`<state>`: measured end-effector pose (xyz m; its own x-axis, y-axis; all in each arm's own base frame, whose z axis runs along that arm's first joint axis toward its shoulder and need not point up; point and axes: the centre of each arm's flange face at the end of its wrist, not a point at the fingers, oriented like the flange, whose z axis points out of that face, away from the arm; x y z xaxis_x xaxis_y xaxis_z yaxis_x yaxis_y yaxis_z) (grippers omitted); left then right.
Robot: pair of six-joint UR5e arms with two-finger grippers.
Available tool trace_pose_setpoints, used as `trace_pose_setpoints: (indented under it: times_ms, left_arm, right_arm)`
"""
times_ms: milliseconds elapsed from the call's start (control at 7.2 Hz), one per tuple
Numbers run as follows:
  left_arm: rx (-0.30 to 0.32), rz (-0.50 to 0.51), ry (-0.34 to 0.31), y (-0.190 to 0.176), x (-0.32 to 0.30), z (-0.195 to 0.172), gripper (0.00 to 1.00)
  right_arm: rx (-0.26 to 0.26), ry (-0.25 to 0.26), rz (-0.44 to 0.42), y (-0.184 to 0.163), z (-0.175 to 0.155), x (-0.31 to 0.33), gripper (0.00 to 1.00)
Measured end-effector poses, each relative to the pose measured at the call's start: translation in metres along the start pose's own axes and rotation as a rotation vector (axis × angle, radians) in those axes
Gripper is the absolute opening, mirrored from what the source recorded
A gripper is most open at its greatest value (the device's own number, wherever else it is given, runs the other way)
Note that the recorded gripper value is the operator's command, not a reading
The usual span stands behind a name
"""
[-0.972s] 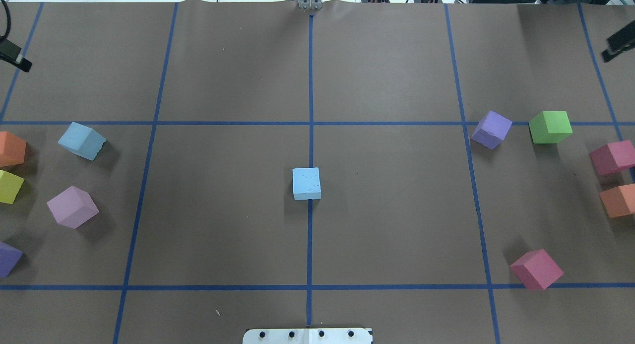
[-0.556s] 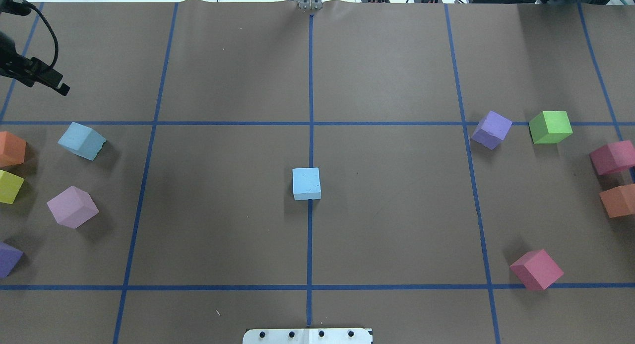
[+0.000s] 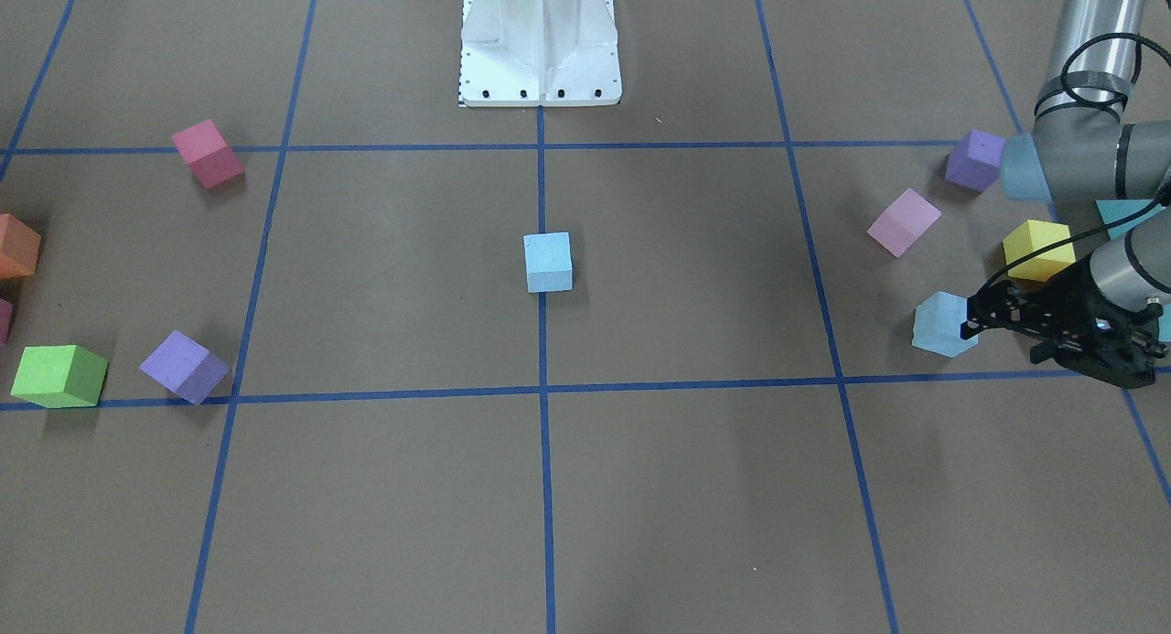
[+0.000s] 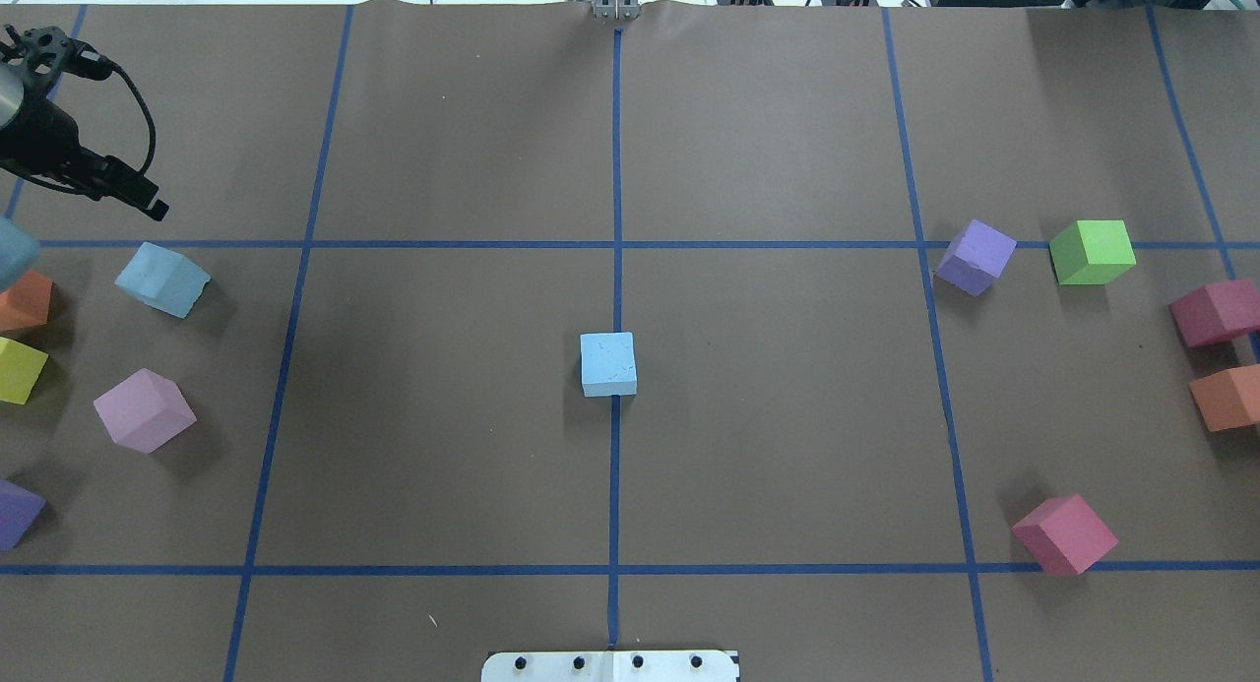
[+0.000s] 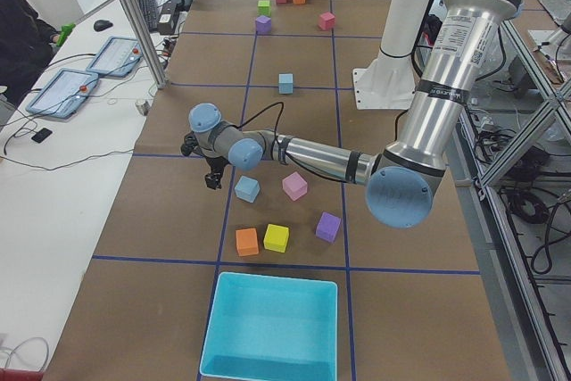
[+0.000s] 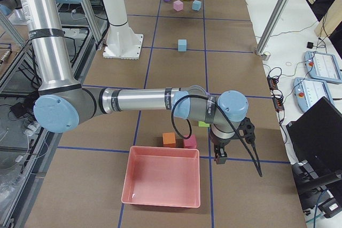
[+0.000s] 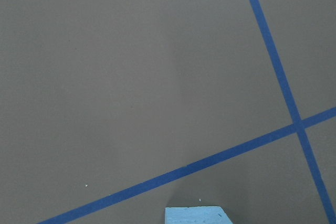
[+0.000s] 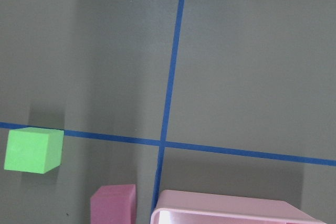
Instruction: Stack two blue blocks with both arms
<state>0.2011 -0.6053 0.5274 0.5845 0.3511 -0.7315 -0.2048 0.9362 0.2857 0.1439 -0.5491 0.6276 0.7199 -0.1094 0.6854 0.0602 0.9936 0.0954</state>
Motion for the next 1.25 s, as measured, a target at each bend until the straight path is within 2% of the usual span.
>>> trace_pose_setpoints:
  times_ms: [417,972,1250]
  left_arm:
    - [-0.002,0.002,-0.014,0.001,0.003,0.006,0.98]
    - [0.039,-0.021,-0.002,0.027,0.014,0.033,0.98]
    - [0.034,-0.032,-0.003,0.037,0.015,0.043,0.98]
  right_arm:
    - [-0.023,0.001,-0.012,0.023,0.017,0.017,1.00]
    - [-0.022,-0.002,-0.015,0.026,0.018,0.019,1.00]
    - [-0.022,-0.002,-0.015,0.026,0.018,0.019,1.00]
